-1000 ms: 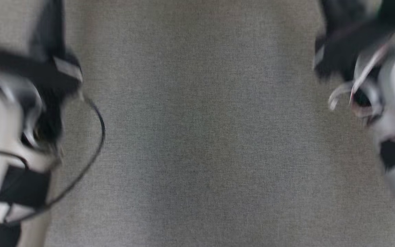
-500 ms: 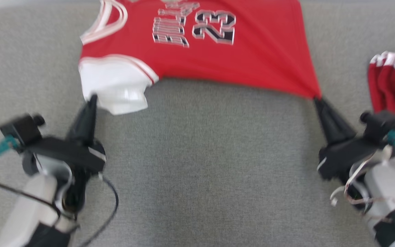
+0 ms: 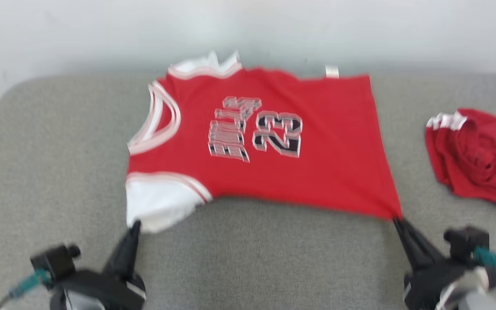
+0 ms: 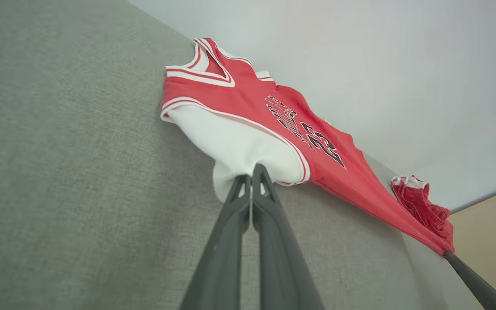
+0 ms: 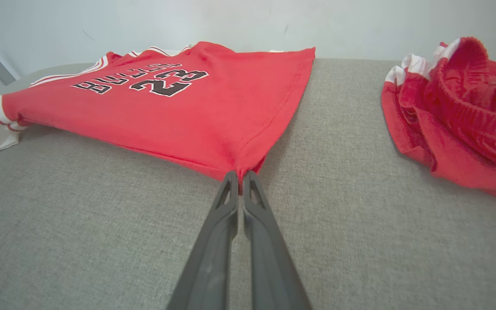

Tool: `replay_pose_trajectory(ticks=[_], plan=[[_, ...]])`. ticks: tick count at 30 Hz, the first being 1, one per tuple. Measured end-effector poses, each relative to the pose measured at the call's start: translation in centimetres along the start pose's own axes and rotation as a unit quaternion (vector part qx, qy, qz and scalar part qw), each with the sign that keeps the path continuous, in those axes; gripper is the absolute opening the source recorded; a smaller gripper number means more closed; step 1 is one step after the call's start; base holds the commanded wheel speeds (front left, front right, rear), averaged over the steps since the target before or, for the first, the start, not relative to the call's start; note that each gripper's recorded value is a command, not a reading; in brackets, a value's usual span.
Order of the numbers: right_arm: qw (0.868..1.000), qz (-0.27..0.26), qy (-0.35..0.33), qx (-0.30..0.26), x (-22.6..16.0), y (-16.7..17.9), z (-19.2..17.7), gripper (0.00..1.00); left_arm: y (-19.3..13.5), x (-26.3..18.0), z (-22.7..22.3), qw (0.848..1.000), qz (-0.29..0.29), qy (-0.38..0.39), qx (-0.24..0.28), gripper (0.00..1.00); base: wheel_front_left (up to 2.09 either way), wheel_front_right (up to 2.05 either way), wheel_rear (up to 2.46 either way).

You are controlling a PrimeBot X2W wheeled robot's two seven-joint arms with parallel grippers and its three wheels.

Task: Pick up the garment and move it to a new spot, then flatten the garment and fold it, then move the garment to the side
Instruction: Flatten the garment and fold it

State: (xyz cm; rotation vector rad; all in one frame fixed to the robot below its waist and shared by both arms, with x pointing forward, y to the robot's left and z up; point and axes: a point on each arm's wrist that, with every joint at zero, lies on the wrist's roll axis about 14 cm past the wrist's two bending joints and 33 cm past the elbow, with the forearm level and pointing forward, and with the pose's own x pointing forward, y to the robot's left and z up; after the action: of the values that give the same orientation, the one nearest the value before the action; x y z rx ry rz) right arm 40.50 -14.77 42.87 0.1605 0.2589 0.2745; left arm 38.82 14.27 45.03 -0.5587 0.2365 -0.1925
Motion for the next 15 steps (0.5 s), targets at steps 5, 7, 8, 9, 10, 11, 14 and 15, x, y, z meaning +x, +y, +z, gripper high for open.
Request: replay_pose_trajectory(ticks=[5,7,8,9,10,11,14,15], plan=[[0.999,-0.017,0.027,0.009,-3.2,0.0,-1.7,0.00,-1.0,-3.1,-1.8,1.000,-0.007,0.019,0.008,0.00,0.00,0.00,0.00],[0.999,-0.023,0.036,0.012,-4.2,0.0,-2.2,0.00,-1.1,-4.0,-1.8,1.000,-0.006,0.016,0.013,0.00,0.00,0.00,0.00],[0.999,-0.022,0.039,0.011,-4.6,0.2,-2.4,0.00,-1.2,-4.4,-1.7,1.000,-0.007,0.015,0.017,0.00,0.00,0.00,0.00],[0.999,-0.022,0.038,0.011,-4.9,0.4,-2.3,0.00,-1.3,-4.8,-1.7,1.000,-0.006,0.012,0.017,0.00,0.00,0.00,0.00],[0.999,-0.022,0.038,0.010,-5.1,0.5,-2.2,0.00,-1.3,-5.3,-1.8,1.000,-0.005,0.014,0.017,0.00,0.00,0.00,0.00],[0.999,-0.021,0.039,0.010,-5.2,0.7,-2.2,0.00,-1.1,-5.8,-2.2,1.000,-0.002,0.020,0.019,0.00,0.00,0.00,0.00],[0.999,-0.021,0.043,0.010,-5.7,1.1,-2.2,0.00,-0.8,-7.4,-3.4,0.999,0.011,0.038,0.013,0.00,0.00,0.00,0.00],[0.999,-0.024,0.046,0.010,-6.0,1.0,-2.3,0.00,-0.8,-7.8,-3.9,0.999,0.013,0.043,0.006,0.00,0.00,0.00,0.00]])
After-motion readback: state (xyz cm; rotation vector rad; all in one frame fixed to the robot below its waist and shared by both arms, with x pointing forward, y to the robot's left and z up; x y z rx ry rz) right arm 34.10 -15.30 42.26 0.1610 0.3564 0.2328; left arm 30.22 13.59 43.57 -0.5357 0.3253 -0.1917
